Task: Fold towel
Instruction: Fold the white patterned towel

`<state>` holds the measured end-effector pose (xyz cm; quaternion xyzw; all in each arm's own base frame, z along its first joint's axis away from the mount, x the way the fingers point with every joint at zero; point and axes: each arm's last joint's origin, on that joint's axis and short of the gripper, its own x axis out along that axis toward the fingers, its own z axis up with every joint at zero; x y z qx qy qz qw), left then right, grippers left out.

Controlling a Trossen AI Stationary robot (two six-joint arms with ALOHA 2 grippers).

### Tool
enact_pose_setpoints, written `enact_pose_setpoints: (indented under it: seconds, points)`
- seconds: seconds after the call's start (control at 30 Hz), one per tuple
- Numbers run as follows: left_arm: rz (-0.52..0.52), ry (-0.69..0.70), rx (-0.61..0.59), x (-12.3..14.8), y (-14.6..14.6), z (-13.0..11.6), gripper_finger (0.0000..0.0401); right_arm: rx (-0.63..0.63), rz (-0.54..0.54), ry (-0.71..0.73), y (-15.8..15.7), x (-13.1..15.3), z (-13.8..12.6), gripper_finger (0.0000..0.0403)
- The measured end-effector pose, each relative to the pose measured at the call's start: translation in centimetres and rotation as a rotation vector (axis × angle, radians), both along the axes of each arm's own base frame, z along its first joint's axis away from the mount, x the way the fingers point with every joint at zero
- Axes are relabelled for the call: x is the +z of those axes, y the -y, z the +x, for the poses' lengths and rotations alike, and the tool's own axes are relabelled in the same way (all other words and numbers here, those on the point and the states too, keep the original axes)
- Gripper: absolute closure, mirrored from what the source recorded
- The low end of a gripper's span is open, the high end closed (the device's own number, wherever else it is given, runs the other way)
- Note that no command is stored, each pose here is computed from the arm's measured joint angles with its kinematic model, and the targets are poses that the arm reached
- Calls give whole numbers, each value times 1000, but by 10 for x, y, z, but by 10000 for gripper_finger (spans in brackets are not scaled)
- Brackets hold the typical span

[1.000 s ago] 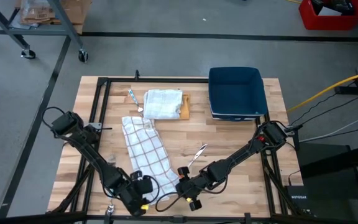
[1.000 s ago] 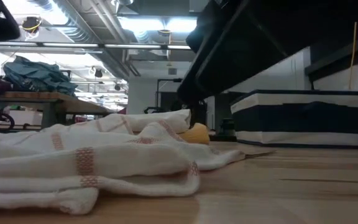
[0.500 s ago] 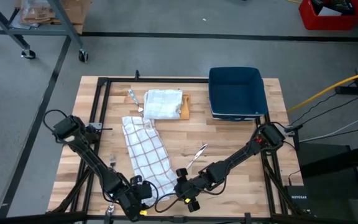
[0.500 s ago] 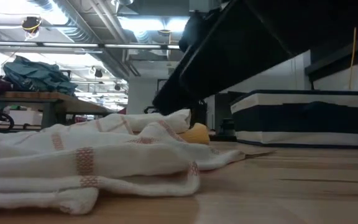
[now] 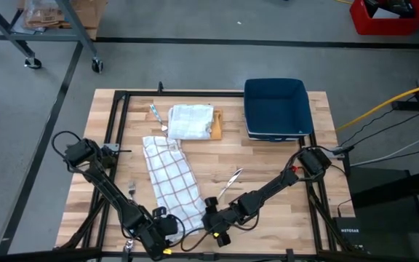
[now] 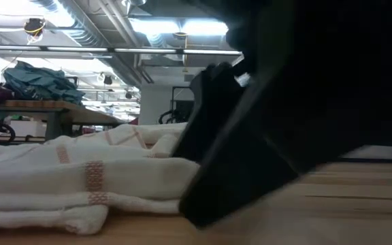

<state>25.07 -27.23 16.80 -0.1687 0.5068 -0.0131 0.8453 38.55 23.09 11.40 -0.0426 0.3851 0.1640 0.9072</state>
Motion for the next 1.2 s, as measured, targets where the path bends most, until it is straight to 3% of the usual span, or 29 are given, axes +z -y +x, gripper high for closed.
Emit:
enact_pose_setpoints:
  seconds: [0.3,0.5,0.63,0.83,0.9,1.0,1.2]
  points:
    - [0,-13,12,-22,6,6,209,-33,44,-12,2,-1,2,151]
    - [8,-30,47,-31,7,8,214,-26,61,-20,1,-1,2,209]
    - [0,-42,84,-33,7,7,254,-10,75,-28,0,-1,2,276]
    - [-47,-63,168,-34,8,5,364,29,108,-47,-2,-1,1,389]
    - [-71,-65,195,-31,9,4,389,37,129,-57,-3,-1,0,386]
    - [-90,-59,198,-26,11,1,387,10,183,-77,-6,0,-1,377]
    - [-135,-39,172,-10,20,0,395,9,261,-96,-18,15,2,395]
